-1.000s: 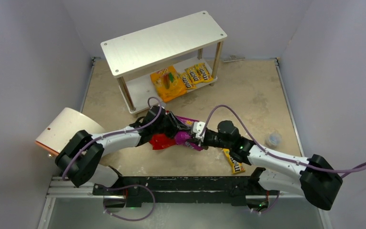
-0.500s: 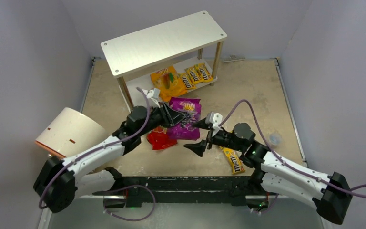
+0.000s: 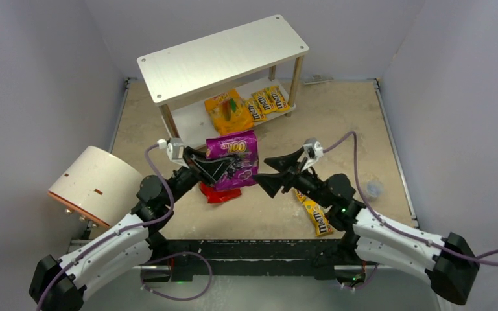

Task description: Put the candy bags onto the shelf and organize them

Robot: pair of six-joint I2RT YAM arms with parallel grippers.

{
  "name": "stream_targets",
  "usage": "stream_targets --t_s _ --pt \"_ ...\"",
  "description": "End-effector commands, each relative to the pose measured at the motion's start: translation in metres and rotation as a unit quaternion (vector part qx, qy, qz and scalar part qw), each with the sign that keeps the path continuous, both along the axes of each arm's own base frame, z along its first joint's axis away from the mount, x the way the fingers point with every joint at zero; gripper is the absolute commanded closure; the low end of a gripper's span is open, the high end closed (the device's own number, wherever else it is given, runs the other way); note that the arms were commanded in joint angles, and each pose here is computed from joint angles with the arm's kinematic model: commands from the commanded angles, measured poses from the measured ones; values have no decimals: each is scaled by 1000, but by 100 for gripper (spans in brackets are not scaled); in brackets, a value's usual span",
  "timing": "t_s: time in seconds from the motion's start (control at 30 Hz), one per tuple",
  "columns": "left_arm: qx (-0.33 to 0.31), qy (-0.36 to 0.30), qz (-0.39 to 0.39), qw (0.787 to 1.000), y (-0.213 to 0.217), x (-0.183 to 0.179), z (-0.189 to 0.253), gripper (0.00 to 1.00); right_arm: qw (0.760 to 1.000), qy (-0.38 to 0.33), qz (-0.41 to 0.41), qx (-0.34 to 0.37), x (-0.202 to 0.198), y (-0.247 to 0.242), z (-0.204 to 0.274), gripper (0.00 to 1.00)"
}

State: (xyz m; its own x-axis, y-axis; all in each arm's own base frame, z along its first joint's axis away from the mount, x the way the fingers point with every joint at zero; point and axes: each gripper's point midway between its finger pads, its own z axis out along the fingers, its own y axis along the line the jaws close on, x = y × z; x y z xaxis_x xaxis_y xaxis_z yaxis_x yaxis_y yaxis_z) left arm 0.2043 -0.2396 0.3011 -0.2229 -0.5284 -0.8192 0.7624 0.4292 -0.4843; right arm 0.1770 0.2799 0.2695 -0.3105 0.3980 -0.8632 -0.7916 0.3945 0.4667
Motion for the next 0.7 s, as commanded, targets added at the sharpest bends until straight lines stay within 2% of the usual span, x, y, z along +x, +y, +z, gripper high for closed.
stream_targets --t_s 0.0,0.2,0.37,0.6,0.63,0.67 --pt "-101 -93 -13 991 15 -23 64 95 995 16 36 87 3 21 29 9" --pt "-103 -82 -21 991 15 -25 65 95 993 -24 76 89 7 48 46 10" --pt "-101 -71 -6 992 18 -20 59 95 983 -42 121 129 -4 56 61 19" --pt "-97 -66 -16 993 13 -20 54 94 969 -40 180 161 -15 68 69 41" --pt "-95 -61 -17 993 12 -19 52 94 968 -43 183 165 -15 69 72 48" --pt "-93 -56 -16 994 11 -18 50 93 968 -45 183 167 -14 70 73 61"
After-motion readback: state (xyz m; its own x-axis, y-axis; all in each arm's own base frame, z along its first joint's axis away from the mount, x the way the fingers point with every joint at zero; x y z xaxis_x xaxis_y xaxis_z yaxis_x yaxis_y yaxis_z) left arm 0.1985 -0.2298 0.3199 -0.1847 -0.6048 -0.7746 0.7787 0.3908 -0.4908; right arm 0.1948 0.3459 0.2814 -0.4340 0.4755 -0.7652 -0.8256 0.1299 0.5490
